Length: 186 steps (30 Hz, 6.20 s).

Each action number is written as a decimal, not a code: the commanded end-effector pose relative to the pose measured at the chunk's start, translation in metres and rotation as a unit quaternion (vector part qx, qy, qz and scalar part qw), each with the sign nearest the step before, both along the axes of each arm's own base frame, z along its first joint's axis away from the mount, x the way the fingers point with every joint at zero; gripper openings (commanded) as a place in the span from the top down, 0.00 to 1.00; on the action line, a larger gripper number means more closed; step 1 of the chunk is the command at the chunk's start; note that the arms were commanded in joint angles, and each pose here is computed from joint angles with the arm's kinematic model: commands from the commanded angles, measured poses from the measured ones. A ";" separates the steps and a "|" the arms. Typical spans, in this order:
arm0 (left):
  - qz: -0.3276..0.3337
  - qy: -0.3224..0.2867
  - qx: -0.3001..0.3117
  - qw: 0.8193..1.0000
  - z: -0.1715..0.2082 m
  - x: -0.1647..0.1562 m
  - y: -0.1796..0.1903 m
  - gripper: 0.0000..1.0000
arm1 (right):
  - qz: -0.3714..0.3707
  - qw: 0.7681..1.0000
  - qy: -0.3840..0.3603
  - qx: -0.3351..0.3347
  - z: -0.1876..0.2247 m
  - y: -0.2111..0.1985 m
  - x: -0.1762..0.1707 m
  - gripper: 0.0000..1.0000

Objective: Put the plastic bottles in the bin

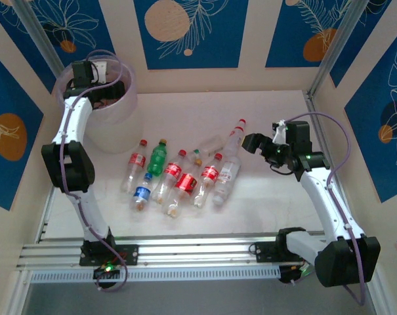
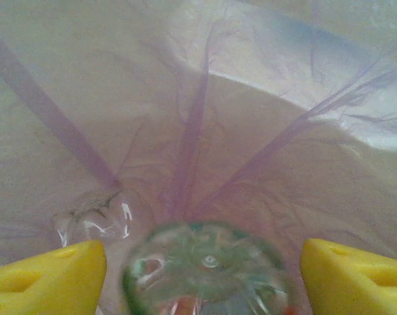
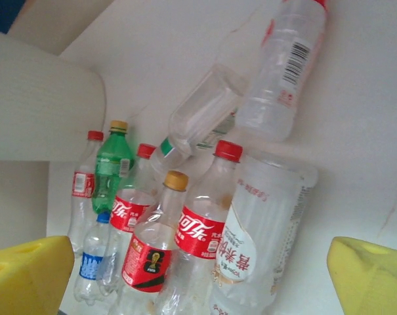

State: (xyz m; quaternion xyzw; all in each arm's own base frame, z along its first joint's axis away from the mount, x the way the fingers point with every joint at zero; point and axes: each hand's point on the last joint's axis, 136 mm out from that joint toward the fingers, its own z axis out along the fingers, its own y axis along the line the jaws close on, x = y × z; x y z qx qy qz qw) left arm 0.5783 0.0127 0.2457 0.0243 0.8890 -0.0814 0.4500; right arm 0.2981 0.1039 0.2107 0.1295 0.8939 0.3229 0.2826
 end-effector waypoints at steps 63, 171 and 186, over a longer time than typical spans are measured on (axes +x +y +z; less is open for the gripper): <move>-0.123 0.044 -0.142 0.981 0.001 -0.256 -0.244 0.02 | -0.132 0.959 0.192 -0.160 -0.172 -0.008 0.189 0.40; 0.034 -0.037 0.029 0.998 0.107 -0.071 0.014 0.78 | -0.028 0.995 0.015 0.093 0.007 -0.024 0.029 0.01; 0.021 0.002 0.028 0.999 0.049 -0.064 0.025 0.51 | -0.039 0.995 0.017 0.090 0.001 -0.033 0.022 0.01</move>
